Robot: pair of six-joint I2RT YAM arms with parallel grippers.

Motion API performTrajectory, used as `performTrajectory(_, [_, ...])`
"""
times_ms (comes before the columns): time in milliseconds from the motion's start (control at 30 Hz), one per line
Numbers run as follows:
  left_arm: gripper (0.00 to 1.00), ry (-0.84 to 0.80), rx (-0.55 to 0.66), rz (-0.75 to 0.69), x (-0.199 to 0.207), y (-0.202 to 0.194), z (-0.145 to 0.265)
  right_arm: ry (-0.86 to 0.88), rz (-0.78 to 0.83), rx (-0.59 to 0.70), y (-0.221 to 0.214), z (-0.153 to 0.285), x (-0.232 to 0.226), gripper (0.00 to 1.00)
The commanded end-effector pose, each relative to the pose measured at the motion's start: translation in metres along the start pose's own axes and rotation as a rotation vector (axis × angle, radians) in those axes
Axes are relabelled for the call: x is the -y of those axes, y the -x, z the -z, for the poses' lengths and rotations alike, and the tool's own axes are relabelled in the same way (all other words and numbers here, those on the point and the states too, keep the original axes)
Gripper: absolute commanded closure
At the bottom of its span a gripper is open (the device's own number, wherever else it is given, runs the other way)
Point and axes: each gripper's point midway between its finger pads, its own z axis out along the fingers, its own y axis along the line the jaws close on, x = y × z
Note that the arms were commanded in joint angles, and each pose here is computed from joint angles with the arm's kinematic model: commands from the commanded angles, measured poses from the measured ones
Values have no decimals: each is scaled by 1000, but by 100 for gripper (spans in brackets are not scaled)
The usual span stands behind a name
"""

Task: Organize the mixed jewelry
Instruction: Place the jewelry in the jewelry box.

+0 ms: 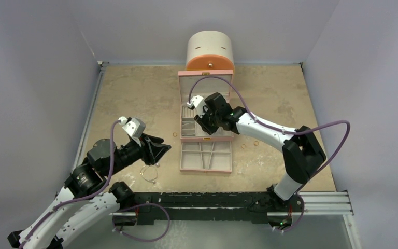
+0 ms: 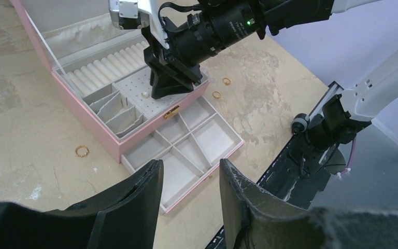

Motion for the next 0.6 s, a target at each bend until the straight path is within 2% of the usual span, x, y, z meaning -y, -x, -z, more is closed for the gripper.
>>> performTrajectory(0, [57,-13,42,-29,2,10,-2,-43,-49,73,30,4,1,68])
performTrajectory(567, [56,-15,42,-30,2,10,-2,-94,-65,-14,13,-5,-7,75])
